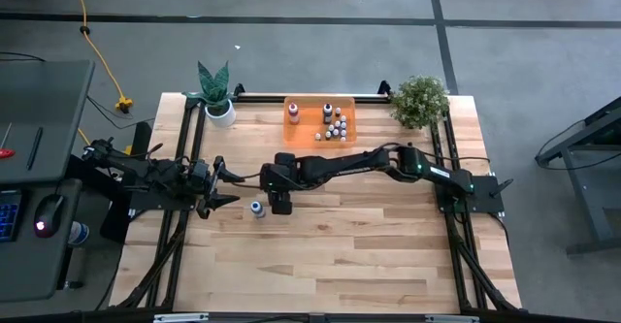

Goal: Pick & Place food coloring
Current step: Put the small blue food coloring bottle into the orange bin

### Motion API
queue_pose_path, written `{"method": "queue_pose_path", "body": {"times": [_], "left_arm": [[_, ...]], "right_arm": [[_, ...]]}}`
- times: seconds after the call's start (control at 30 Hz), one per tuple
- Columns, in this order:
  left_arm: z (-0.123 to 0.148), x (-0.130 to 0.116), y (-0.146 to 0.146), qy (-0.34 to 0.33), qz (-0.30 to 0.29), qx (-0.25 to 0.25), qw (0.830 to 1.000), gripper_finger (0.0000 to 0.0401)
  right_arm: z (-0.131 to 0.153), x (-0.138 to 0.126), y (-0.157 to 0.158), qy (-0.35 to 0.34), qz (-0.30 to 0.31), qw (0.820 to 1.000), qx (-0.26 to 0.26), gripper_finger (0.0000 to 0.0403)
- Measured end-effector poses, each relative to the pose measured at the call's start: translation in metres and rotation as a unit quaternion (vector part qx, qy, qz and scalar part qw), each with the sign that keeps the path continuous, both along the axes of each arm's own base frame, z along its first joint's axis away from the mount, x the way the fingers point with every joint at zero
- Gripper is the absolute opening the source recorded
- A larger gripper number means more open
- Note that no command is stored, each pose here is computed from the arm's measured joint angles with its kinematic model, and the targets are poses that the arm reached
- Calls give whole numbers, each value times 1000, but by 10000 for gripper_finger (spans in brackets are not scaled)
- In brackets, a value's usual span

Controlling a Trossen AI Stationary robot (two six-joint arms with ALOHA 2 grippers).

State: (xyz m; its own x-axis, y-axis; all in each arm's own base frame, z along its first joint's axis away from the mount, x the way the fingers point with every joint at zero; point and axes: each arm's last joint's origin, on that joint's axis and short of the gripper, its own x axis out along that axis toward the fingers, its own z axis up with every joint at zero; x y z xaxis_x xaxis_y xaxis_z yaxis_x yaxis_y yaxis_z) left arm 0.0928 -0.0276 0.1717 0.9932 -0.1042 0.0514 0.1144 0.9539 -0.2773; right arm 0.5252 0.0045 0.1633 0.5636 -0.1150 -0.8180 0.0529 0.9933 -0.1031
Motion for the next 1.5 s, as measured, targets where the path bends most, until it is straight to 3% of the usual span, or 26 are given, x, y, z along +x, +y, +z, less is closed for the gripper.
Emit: {"method": "queue_pose_path", "body": {"times": [0.77, 1.17, 1.5], "left_arm": [[0, 0, 0, 0, 0, 0, 1000, 271], [0, 0, 0, 0, 0, 0, 1000, 271], [0, 0, 0, 0, 0, 0, 1000, 271]], "right_arm": [[-5, 1, 3, 2, 7, 1000, 7, 188], [-6, 1, 3, 3, 9, 1000, 10, 88], [-6, 1, 4, 6, 12, 1000, 14, 39]]}}
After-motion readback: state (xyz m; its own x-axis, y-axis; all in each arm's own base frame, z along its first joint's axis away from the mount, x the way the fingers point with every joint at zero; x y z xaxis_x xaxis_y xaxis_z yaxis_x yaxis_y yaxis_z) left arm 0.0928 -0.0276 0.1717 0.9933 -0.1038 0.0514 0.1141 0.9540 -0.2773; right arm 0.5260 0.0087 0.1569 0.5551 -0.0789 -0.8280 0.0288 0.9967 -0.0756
